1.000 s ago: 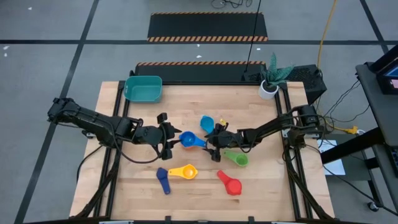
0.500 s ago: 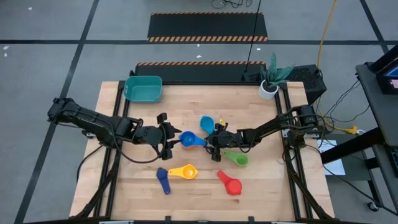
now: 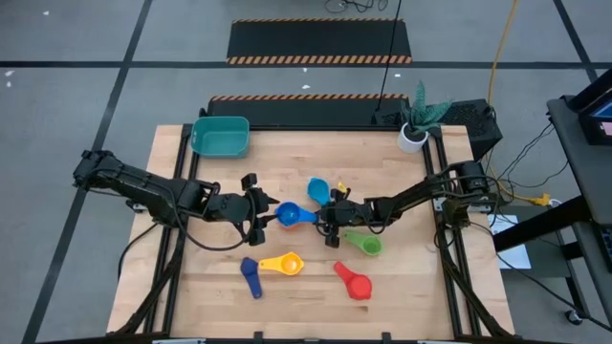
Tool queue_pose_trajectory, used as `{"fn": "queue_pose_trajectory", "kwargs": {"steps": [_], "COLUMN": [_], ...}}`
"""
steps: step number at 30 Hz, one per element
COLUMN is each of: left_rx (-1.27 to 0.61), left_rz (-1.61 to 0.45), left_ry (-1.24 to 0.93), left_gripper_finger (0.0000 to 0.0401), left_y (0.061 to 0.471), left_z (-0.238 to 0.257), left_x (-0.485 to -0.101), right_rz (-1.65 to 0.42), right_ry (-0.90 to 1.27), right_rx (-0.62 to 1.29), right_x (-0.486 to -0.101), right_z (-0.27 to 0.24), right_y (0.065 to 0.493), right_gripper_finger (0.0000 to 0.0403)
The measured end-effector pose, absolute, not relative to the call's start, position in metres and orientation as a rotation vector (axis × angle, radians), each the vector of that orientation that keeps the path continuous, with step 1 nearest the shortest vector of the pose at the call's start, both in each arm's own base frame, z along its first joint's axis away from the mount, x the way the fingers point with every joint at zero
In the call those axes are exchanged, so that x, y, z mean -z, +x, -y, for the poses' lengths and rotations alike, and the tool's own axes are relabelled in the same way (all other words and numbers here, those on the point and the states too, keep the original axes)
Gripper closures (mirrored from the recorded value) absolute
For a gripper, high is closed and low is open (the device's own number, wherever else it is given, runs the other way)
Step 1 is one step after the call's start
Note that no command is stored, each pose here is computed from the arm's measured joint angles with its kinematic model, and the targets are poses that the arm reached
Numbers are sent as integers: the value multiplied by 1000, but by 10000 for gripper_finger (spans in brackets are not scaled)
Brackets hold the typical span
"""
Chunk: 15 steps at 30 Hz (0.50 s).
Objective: Nest measuring cups in basket
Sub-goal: Stack the blue measuring cup on top of the orange measuring cup, then stack the red measuring cup on top of the blue measuring cup
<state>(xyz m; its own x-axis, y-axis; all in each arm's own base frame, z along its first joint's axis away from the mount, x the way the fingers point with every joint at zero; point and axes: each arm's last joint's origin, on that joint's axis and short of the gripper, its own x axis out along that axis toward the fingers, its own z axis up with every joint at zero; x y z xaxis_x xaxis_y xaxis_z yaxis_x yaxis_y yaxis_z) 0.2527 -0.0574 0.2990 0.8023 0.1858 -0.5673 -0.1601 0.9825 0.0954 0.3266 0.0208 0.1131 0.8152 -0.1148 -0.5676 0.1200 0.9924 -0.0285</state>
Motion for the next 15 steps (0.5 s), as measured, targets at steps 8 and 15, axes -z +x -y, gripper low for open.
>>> {"fn": "queue_pose_trajectory", "kwargs": {"steps": [8,15], "left_rx": [-186,-192], "left_rz": [-612,-607], "left_ry": [43,12], "left_gripper_finger": [229,229], "left_y": [253,253], "left_z": [57,58], "left_x": [-299,-299], "right_rz": [-588,-584], "right_ry": [11,10], "right_rx": [125,125], "right_x": [-118,-129], "right_z": [-21,-21], "right_y": [326,323], "right_gripper_finger": [212,192]}}
